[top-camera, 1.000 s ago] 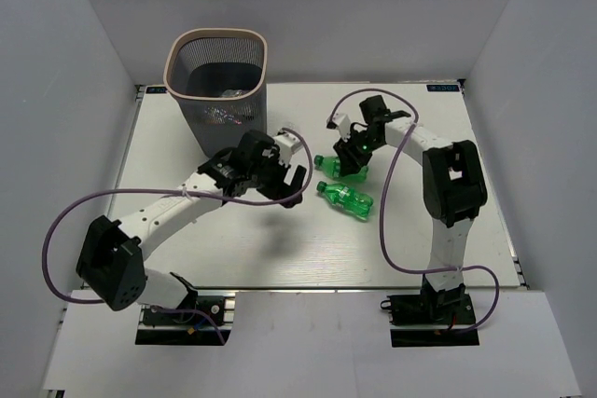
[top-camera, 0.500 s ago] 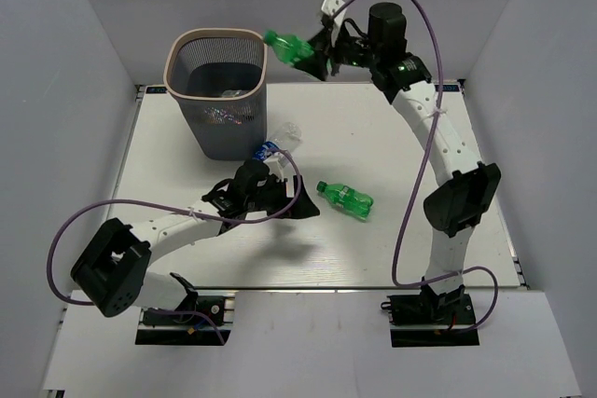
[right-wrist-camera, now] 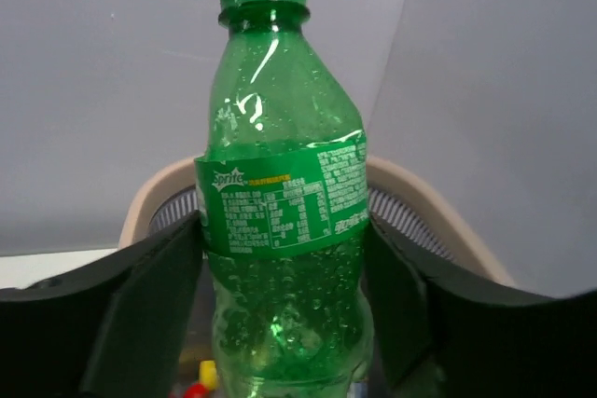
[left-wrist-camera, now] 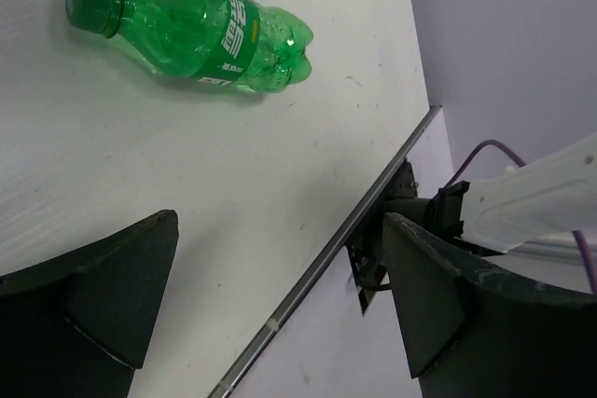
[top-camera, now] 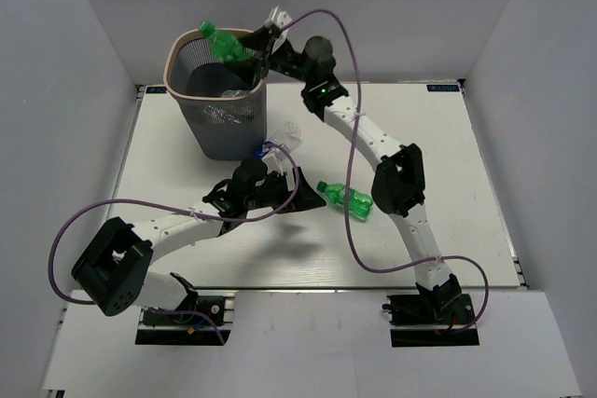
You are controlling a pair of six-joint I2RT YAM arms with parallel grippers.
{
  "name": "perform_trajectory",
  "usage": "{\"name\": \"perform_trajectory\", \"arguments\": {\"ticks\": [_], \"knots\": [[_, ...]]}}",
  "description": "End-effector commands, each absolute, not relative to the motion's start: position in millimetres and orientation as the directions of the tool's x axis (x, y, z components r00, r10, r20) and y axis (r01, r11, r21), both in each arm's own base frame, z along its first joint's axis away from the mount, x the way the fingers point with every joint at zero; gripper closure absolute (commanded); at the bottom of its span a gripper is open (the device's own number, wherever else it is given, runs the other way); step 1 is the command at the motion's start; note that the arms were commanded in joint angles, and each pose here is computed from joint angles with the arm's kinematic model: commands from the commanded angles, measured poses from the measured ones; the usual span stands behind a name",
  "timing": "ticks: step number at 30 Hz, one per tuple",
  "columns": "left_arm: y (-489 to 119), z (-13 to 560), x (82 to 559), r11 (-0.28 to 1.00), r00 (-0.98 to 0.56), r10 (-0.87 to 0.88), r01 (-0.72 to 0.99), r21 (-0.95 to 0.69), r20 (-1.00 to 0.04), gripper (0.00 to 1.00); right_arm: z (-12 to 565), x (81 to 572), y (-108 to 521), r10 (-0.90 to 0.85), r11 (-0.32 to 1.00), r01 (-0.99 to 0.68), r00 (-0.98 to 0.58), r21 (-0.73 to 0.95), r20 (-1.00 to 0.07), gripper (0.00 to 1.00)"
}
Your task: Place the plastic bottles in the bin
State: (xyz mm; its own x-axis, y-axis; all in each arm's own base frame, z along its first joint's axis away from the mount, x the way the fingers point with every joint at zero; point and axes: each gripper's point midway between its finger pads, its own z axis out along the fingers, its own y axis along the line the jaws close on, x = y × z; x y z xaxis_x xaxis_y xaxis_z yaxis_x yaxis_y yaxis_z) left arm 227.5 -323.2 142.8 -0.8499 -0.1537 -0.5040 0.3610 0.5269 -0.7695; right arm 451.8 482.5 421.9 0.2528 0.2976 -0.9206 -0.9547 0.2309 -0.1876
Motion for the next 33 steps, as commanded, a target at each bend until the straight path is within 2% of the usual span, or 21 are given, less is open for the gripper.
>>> {"name": "perform_trajectory", "arguments": {"ticks": [1,2,3,7,8,9,11,12,13,14,15,16,17,18,19,21,22,24,28,33], "knots": [[-323,161,230,0.495,-0.837,-0.232,0.337,-0.801,-0.496,0.00,473,433,484,0.418,0.289,-0.924,0.357,-0.251,-0.835,0.22],[-323,159,229,0.504,-0.841,-0.242,0.317,-0.803,-0.484,0.00,473,432,483,0.415,0.294,-0.922,0.360,-0.251,-0.836,0.13],[-321,159,232,0.514,-0.840,-0.264,0.294,-0.806,-0.474,0.00,473,434,481,0.415,0.296,-0.923,0.356,-0.246,-0.837,0.10],[-320,160,250,0.518,-0.825,-0.388,0.174,-0.837,-0.412,0.00,498,437,453,0.411,0.345,-0.897,0.409,-0.277,-0.815,0.10],[-321,160,255,0.505,-0.822,-0.424,0.134,-0.853,-0.380,0.00,529,426,434,0.411,0.378,-0.873,0.456,-0.308,-0.789,0.10],[-322,157,258,0.508,-0.811,-0.452,0.107,-0.855,-0.370,0.00,507,449,420,0.356,0.411,-0.872,0.423,-0.267,-0.833,0.13],[-326,150,272,0.510,-0.799,-0.499,0.040,-0.859,-0.334,0.00,536,436,386,0.335,0.448,-0.856,0.429,-0.258,-0.839,0.33],[-329,145,275,0.523,-0.797,-0.507,0.019,-0.852,-0.330,0.00,491,466,364,0.259,0.478,-0.855,0.357,-0.202,-0.898,0.46],[-338,156,285,0.514,-0.794,-0.514,0.018,-0.858,-0.324,0.00,506,456,346,0.254,0.495,-0.845,0.364,-0.203,-0.896,0.81],[-341,146,287,0.546,-0.808,-0.502,-0.017,-0.838,-0.310,0.00,497,452,328,0.228,0.517,-0.838,0.332,-0.175,-0.916,0.94],[-349,121,290,0.591,-0.826,-0.488,-0.076,-0.803,-0.281,0.00,480,464,305,0.173,0.563,-0.813,0.291,-0.148,-0.941,1.00],[-363,139,305,0.583,-0.823,-0.491,-0.067,-0.810,-0.286,0.00,439,466,279,0.115,0.594,-0.798,0.211,-0.103,-0.971,1.00],[-366,123,300,0.632,-0.846,-0.465,-0.109,-0.767,-0.262,0.00,442,449,266,0.096,0.597,-0.794,0.207,-0.110,-0.974,1.00],[-371,117,306,0.647,-0.851,-0.459,-0.125,-0.752,-0.254,0.00,432,454,242,0.042,0.631,-0.761,0.228,-0.151,-0.973,1.00],[-387,115,309,0.661,-0.857,-0.446,-0.122,-0.741,-0.257,0.00,391,446,221,-0.002,0.647,-0.754,0.148,-0.114,-0.989,1.00],[-394,114,318,0.671,-0.844,-0.473,-0.159,-0.724,-0.253,0.00,386,429,192,-0.048,0.672,-0.724,0.163,-0.152,-0.985,1.00],[-397,97,315,0.703,-0.855,-0.457,-0.178,-0.689,-0.246,0.00,354,420,168,-0.070,0.701,-0.704,0.096,-0.117,-0.993,1.00],[-399,90,310,0.751,-0.873,-0.438,-0.225,-0.621,-0.213,0.00,367,397,151,-0.069,0.726,-0.674,0.126,-0.136,-0.990,1.00],[-396,66,289,0.830,-0.915,-0.376,-0.263,-0.492,-0.144,0.00,332,380,113,-0.062,0.784,-0.615,0.045,-0.077,-0.997,1.00],[-397,59,282,0.875,-0.936,-0.329,-0.252,-0.413,-0.126,0.00,312,368,94,-0.034,0.814,-0.581,-0.003,-0.026,-0.999,1.00]]}}
